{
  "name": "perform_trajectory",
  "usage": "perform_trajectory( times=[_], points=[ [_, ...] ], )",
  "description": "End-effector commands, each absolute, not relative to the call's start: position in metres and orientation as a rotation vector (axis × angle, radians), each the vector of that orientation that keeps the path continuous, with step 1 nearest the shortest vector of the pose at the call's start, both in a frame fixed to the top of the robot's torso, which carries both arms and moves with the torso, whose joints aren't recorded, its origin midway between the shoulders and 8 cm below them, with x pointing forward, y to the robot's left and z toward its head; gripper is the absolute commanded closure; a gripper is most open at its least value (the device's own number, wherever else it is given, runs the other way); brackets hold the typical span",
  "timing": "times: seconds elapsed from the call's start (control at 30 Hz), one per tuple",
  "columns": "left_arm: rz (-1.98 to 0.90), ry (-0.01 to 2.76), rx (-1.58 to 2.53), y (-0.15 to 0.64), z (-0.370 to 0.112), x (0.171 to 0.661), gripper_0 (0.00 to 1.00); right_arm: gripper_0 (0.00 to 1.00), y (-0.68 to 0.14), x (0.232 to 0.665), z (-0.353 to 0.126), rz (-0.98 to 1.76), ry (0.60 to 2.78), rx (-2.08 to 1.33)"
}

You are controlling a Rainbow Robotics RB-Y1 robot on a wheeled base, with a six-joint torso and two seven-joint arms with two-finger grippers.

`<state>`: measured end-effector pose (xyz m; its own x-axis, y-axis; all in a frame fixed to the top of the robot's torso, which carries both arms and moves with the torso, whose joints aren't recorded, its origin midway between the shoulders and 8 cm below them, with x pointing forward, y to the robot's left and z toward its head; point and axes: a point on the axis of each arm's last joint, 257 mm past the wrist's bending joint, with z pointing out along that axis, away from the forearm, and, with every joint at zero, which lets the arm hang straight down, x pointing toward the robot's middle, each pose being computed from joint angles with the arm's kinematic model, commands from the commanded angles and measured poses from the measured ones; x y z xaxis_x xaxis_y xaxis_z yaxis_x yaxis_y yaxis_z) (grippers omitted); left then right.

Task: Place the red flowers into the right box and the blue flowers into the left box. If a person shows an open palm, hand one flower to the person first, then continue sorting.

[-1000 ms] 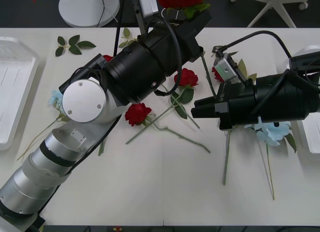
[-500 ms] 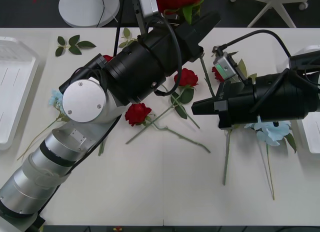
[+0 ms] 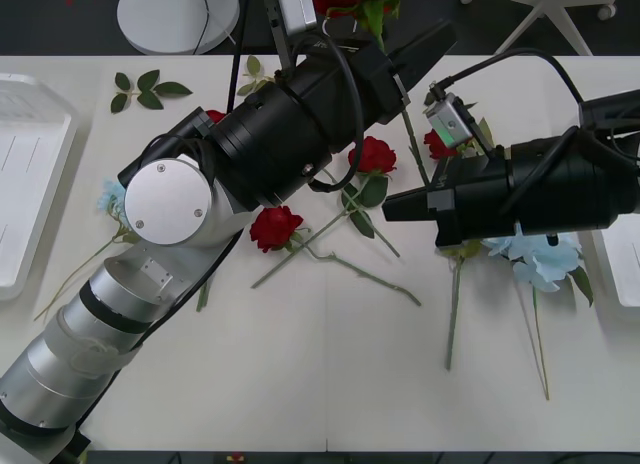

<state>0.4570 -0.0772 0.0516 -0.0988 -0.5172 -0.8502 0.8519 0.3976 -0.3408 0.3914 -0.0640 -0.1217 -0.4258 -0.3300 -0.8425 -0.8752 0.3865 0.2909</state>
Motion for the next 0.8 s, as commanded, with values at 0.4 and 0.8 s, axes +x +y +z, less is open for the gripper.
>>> perform_trajectory(
  times=[0.4, 0.8],
  points=[
    [-1.264, 1.133, 0.331, -0.074, 0.086, 0.45, 0.0, 1.0, -0.192, 0.42, -0.106, 0.785, 2.397, -0.801],
    [-1.223, 1.422, 0.473, 0.057, 0.019, 0.481, 0.0, 1.0, -0.378, 0.422, -0.107, 0.512, 2.734, -0.358]
  ],
)
